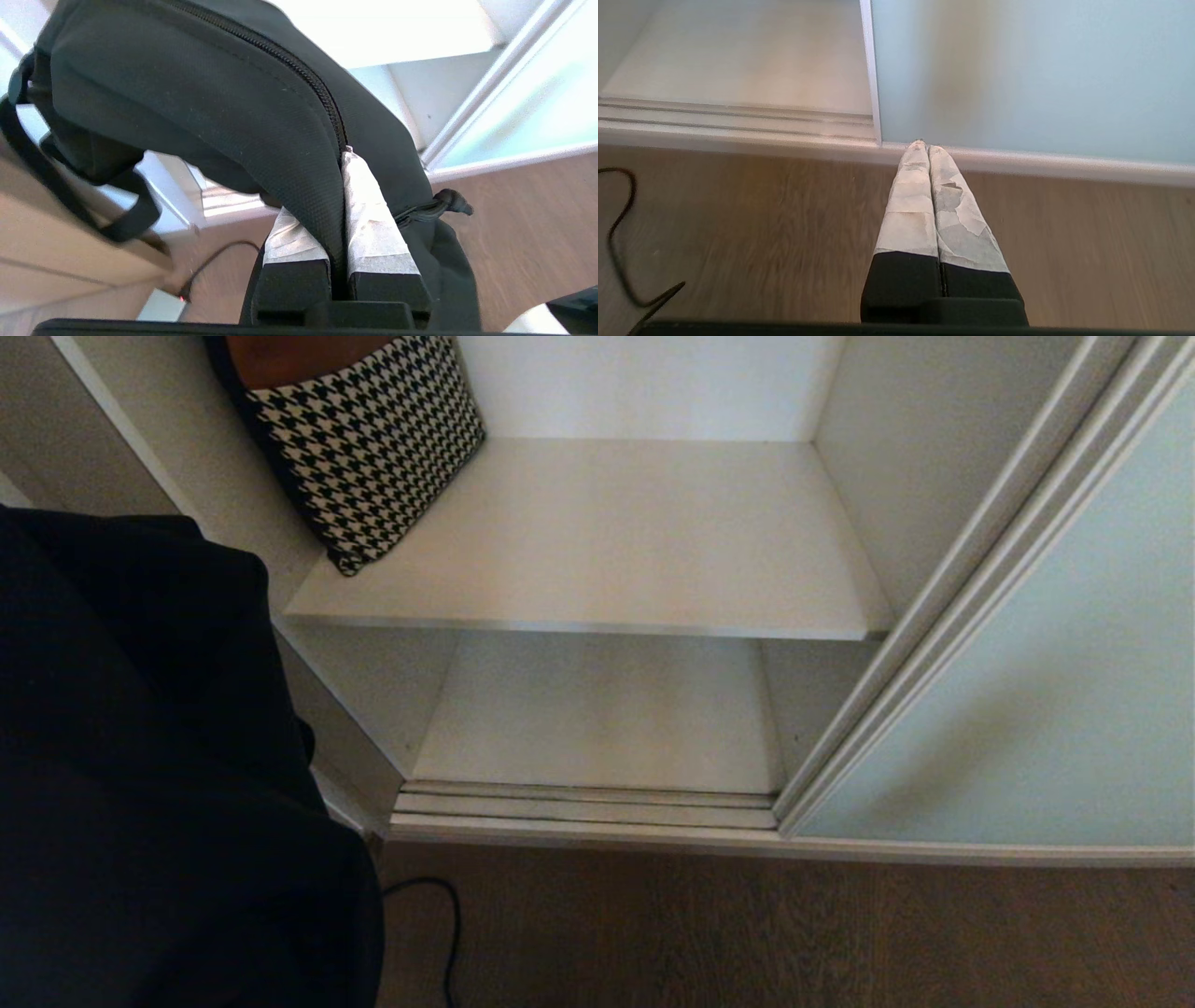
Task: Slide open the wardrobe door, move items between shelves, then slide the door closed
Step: Place the bag on the higher shelf
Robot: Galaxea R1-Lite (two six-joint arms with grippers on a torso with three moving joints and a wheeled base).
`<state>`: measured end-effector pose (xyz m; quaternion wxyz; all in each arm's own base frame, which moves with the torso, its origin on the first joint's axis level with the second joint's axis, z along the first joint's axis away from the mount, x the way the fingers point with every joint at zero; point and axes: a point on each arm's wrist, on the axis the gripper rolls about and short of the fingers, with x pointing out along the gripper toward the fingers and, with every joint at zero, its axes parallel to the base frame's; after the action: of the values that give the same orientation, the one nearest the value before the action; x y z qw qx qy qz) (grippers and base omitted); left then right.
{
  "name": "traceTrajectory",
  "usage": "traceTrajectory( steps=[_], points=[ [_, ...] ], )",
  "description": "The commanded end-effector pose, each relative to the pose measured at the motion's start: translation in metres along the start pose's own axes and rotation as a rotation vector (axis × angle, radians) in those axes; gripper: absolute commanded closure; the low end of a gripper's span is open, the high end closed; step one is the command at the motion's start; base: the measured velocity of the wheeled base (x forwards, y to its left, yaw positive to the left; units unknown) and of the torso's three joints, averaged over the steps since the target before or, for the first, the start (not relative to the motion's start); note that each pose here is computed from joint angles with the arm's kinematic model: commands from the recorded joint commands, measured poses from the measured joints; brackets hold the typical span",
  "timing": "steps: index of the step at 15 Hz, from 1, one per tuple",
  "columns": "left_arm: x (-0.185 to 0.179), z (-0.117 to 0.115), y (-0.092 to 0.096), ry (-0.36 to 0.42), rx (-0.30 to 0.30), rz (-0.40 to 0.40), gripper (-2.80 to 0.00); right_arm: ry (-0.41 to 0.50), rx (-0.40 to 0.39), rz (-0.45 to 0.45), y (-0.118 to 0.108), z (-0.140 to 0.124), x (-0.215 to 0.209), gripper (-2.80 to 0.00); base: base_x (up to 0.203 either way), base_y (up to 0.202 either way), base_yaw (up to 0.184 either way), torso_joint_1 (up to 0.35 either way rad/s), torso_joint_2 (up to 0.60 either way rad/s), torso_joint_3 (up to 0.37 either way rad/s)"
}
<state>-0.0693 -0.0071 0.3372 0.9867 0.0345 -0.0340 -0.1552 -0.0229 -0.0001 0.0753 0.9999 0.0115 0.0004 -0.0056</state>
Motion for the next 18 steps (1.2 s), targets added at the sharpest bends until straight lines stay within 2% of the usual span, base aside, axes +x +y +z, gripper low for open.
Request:
traceTrajectory(
  steps=[1,6,9,12,18],
  points=[
    [0.0,0.0,0.0,0.003,0.005,-0.006,0.0,0.001,0.0,0.001,0.0,0.0,0.0,0.0,0.193,0.0,0.001,0.011,0.0,0.002],
    [0.003,0.004,0.001,-0.002,0.022,-0.023,0.0,0.0,0.0,0.001,0.0,0.0,0.0,0.0,0.193,0.0,0.001,0.005,0.0,0.002],
    [0.008,0.018,0.002,-0.09,0.05,-0.058,0.0,0.001,0.0,0.001,0.0,0.0,0.0,0.0,0.147,0.0,0.0,0.007,0.0,-0.001],
    [0.014,0.028,0.003,-0.127,0.068,-0.152,0.0,0.0,0.0,0.001,0.0,0.0,0.0,0.0,0.0,0.0,0.0,0.0,0.0,0.0],
    [0.057,0.051,0.018,-0.078,0.037,-0.174,0.0,-0.001,0.0,0.001,0.0,0.0,0.0,0.0,0.0,0.0,0.0,0.0,0.0,0.0]
  ],
)
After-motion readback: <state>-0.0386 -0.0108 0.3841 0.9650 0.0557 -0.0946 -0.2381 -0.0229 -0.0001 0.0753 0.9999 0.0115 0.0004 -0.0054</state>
